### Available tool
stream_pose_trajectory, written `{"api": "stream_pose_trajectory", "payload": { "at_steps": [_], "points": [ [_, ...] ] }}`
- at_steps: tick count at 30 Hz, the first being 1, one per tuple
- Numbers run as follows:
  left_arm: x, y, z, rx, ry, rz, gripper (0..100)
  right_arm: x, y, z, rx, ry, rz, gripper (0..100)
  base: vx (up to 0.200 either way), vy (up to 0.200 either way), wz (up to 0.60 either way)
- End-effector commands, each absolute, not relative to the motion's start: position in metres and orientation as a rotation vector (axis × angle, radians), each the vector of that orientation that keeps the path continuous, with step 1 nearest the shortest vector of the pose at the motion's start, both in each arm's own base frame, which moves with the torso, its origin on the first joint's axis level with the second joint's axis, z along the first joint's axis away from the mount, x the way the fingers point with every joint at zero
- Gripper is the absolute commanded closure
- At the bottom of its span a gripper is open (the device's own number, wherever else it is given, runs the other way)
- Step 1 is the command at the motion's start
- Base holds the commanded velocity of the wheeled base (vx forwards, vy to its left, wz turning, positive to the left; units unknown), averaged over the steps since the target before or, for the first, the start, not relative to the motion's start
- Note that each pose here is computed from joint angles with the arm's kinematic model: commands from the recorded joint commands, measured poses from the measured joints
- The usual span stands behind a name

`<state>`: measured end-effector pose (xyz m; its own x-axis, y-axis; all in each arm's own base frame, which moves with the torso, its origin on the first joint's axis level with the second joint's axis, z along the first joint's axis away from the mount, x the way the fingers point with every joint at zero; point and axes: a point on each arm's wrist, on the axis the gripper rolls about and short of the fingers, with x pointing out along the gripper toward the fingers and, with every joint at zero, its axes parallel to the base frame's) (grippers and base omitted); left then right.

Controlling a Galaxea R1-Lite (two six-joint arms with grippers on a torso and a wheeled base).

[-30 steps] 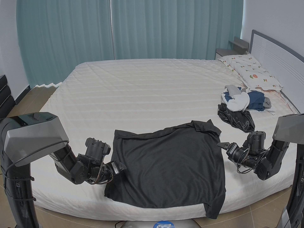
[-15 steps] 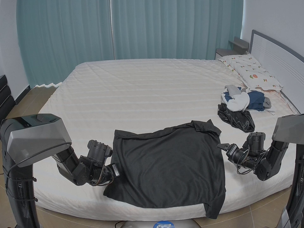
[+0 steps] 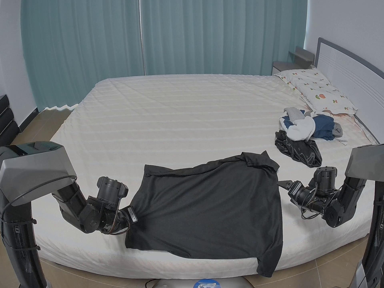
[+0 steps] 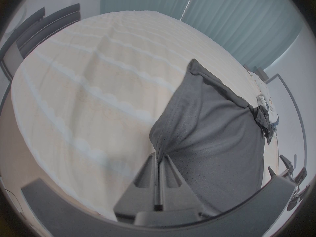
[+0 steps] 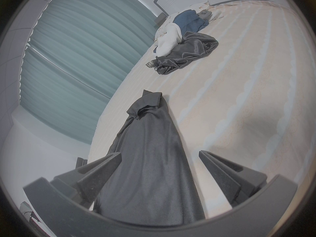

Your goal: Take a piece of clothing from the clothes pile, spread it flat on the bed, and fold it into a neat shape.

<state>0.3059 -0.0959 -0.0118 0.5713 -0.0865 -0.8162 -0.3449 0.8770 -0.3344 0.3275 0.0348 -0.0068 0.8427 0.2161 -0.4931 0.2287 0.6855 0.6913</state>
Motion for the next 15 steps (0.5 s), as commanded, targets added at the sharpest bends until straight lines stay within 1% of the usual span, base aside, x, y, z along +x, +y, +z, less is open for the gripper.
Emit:
{"api": "stream_pose_trajectory", "payload": {
  "at_steps": [1,6,9,12,15],
  "points": [
    [0.305,-0.084,-0.005,-0.512,0.943,0.187,100,0.329,0.03,-0.007,0.831,0.579,-0.019,0,0.0,0.0,0.0],
    [0.302,-0.072,-0.001,-0.483,0.954,0.208,100,0.329,0.029,-0.008,0.833,0.58,-0.022,0,0.0,0.0,0.0],
    [0.298,-0.065,0.001,-0.416,0.991,0.259,100,0.329,0.029,-0.01,0.833,0.585,-0.025,0,0.0,0.0,0.0],
    [0.299,-0.055,0.004,-0.384,0.976,0.32,100,0.33,0.029,-0.012,0.832,0.59,-0.029,0,0.0,0.0,0.0],
    [0.3,-0.044,0.006,-0.37,0.973,0.346,100,0.33,0.029,-0.016,0.832,0.599,-0.03,0,0.0,0.0,0.0]
  ]
}}
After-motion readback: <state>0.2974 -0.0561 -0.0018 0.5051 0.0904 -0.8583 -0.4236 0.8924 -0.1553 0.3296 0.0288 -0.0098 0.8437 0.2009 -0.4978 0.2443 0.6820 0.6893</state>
